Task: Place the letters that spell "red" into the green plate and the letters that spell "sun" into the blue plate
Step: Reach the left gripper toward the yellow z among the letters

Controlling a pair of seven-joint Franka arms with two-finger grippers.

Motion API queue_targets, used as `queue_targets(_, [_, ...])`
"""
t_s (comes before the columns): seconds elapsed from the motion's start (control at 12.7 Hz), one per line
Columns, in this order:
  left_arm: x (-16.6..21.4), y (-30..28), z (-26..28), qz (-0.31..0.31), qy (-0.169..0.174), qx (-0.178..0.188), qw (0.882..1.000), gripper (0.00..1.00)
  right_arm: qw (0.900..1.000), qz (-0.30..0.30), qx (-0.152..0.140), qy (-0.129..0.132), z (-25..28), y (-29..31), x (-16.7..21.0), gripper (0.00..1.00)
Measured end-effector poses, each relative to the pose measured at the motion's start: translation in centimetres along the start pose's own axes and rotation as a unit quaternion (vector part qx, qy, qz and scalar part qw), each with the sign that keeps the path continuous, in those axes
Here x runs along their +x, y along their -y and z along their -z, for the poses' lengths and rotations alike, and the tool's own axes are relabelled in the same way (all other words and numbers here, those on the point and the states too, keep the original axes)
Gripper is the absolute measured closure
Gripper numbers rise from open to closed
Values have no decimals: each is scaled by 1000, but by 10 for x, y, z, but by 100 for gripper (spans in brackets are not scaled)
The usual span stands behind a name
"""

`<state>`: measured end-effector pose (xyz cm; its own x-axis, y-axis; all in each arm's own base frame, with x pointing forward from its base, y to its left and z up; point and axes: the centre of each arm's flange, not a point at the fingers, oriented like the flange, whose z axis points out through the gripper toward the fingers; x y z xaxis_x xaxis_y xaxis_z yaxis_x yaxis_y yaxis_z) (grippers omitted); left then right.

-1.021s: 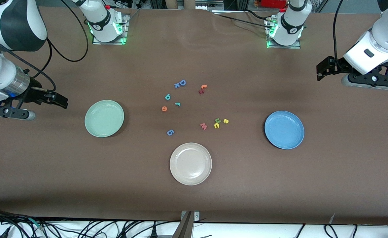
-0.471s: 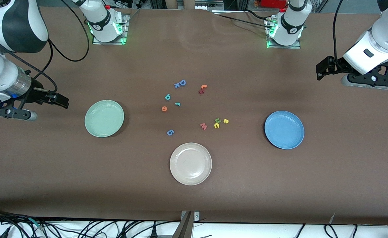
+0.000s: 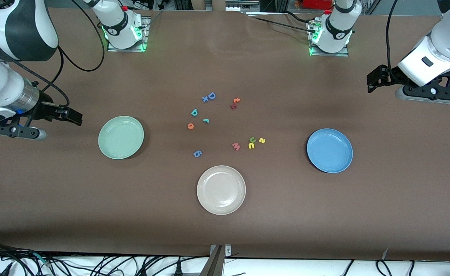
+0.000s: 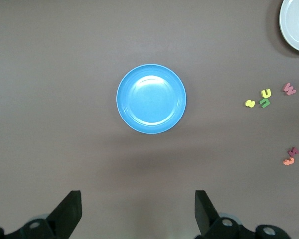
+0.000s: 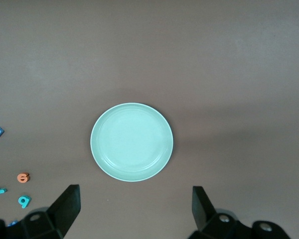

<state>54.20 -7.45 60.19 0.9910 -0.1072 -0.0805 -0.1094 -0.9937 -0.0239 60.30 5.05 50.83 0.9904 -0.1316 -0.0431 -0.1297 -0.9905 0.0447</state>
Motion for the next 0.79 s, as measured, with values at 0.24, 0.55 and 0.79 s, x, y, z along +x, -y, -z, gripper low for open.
queue_targets(0.24, [0, 0, 0, 0, 1, 0, 1000, 0, 1000, 0, 2, 1, 0, 0, 0, 0])
queue_targets(0.55, [0, 4, 0, 3, 2, 0, 1000, 0, 1000, -2, 14, 7, 0, 3, -1, 0])
queue_targets(0.79, [-1, 3, 0, 3, 2, 0, 1000, 0, 1000, -2, 14, 7, 0, 3, -2, 0])
